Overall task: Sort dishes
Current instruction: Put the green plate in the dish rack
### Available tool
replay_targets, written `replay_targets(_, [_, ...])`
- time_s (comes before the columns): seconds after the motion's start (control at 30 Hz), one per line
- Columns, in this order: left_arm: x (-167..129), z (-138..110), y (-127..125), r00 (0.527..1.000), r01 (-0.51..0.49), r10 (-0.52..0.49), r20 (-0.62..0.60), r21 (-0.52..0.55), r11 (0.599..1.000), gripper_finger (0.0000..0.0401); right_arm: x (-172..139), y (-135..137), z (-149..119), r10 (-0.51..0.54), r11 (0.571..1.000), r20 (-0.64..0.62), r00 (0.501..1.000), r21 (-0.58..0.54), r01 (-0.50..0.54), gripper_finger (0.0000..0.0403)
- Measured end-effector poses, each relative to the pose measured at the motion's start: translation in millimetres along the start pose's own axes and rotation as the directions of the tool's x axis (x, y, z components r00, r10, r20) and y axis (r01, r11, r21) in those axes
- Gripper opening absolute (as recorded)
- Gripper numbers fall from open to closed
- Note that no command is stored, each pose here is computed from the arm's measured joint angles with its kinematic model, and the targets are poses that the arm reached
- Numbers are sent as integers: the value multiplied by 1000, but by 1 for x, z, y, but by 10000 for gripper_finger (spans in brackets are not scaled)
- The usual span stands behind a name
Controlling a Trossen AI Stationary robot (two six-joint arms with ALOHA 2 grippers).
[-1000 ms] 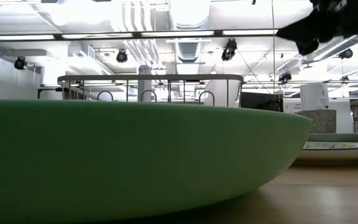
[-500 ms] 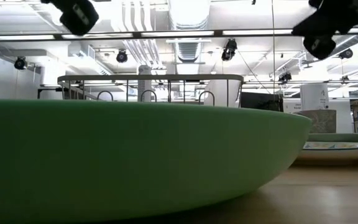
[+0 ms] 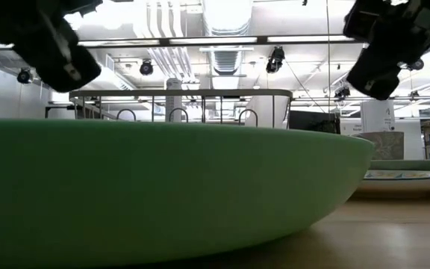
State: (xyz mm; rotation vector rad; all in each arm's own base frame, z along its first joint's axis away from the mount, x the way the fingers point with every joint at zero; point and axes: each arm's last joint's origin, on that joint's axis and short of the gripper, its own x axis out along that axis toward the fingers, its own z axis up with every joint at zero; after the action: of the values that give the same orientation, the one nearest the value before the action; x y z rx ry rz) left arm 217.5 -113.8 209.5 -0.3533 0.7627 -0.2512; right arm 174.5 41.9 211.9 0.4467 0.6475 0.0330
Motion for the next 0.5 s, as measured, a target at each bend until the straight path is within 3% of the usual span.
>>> replay_targets(0.2, [13, -11, -10, 997, 9, -11, -72, -36, 999, 0, 29, 10, -4, 28, 998, -28, 999, 57, -26, 23])
replay_targets(0.5, [31, -24, -28, 988, 22, -23, -152, -7, 1000, 0, 57, 37, -5, 25, 992, -76, 997, 128, -15, 23])
